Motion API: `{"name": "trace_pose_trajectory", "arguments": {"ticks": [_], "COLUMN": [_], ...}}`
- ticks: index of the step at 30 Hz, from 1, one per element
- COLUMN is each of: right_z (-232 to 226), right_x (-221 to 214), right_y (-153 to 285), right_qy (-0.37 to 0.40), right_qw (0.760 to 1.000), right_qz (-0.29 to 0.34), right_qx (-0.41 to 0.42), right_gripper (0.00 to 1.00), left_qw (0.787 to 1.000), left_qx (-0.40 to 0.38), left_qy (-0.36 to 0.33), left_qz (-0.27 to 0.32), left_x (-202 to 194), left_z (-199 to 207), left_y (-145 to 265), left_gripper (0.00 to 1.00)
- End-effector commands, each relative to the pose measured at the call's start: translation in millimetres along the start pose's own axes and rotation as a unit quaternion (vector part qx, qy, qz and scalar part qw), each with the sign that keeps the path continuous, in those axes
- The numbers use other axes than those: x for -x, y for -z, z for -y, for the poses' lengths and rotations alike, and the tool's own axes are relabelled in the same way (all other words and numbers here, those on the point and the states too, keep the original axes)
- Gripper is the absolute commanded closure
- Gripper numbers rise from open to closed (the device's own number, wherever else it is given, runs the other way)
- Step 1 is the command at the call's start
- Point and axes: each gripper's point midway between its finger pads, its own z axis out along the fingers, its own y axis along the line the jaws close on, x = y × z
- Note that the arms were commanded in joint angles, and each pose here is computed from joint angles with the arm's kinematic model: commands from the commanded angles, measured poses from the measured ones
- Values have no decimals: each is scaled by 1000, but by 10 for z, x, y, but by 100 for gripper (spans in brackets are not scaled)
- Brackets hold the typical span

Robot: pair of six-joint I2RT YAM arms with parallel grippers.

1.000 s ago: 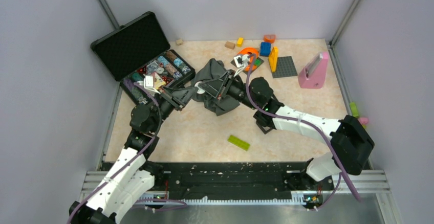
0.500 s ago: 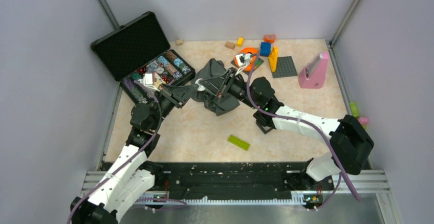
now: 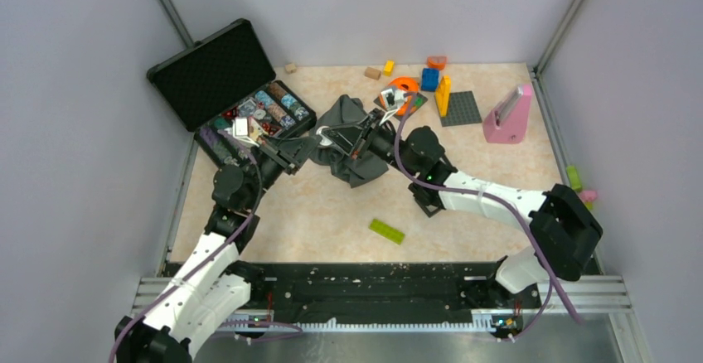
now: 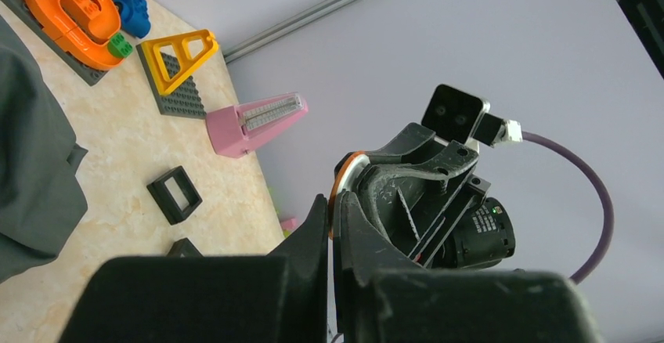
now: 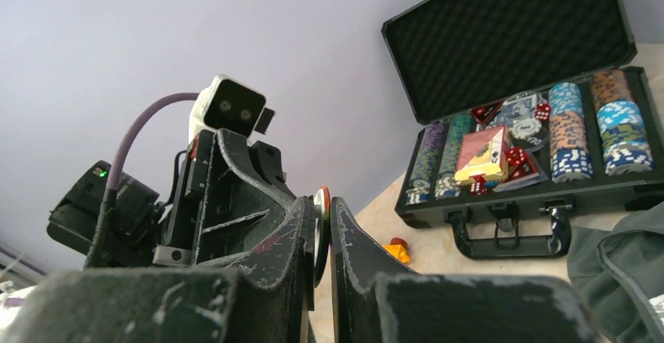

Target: Remove the brooch from the garment

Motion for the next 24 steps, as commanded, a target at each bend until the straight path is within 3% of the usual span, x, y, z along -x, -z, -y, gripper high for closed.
{"name": "trace_pose_trajectory", "arguments": {"ticks": [1,24], "right_z": [129,14], "right_x": [-198,-70], "right_y": [-17,-72], "right_qy": [55,13], "right_qw": [998,998], "right_qz": [-16,58], "right_qx": [-7,9], "right_gripper": [99,97], "left_qw": [997,997], "left_qx": [-72,-69], "left_qy": [12,37], "left_qz": [-20,-27], "left_x": [8,-69], "left_z": [482,311], "left_y": [0,-7], "left_gripper": [100,100]}}
